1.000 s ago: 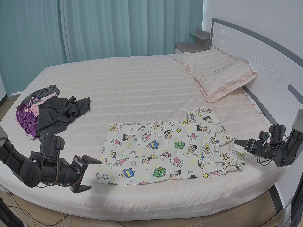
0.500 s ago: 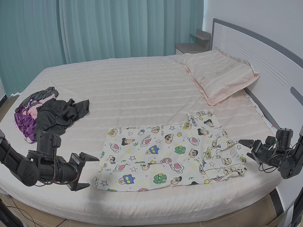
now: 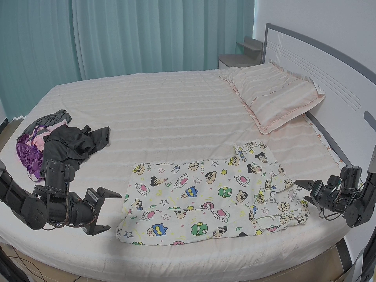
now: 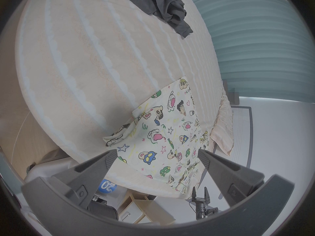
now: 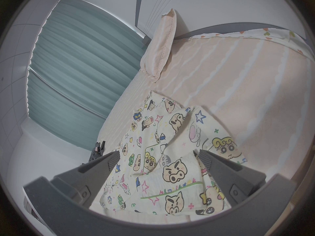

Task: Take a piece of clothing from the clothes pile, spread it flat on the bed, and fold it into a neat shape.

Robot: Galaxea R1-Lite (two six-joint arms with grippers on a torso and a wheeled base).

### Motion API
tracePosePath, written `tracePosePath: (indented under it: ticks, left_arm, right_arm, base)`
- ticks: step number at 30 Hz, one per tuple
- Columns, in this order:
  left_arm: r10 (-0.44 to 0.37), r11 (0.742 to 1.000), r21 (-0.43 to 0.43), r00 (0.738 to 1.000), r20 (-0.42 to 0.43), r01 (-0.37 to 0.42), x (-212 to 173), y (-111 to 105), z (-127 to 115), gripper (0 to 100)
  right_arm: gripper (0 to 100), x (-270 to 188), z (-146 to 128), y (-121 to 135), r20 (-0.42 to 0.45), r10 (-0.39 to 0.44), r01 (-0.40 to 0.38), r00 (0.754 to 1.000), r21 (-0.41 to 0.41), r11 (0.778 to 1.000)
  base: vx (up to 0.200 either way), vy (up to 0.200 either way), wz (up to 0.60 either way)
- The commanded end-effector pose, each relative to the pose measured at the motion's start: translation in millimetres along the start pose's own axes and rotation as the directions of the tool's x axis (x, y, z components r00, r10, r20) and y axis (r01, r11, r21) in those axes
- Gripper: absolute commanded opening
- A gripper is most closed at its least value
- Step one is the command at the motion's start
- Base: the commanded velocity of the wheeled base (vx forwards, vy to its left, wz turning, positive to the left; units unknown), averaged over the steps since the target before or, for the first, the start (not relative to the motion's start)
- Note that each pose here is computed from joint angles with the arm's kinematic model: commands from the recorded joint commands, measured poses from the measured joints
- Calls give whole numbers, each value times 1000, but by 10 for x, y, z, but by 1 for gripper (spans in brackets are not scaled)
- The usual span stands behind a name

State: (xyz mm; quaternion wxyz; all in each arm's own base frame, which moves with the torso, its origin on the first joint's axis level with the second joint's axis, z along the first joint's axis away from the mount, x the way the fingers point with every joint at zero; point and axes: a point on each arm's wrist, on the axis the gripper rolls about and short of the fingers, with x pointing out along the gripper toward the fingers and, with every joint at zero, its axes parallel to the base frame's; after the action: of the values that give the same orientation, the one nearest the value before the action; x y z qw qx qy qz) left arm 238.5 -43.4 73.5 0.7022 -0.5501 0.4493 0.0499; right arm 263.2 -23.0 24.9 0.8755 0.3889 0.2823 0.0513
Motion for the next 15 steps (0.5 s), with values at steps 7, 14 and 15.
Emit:
tracePosePath:
  ticks: [7, 14, 15]
  left_arm:
    - [-11, 1000, 16, 1000, 0, 11, -41, -10, -39, 100]
    - [-38, 977, 208, 998, -39, 46, -18, -154, -256, 100]
    - [-45, 967, 249, 998, -47, 55, 3, -196, -286, 100]
  right_arm:
    - [100, -15, -11, 9, 9, 11, -11, 1000, -6, 1000]
    - [100, -73, -45, 3, 34, 31, -30, 999, -22, 999]
    - [100, -76, -48, 3, 36, 33, -32, 999, -22, 999]
  base:
    - [0, 200, 0]
    - [0, 29, 0]
    - [0, 0, 0]
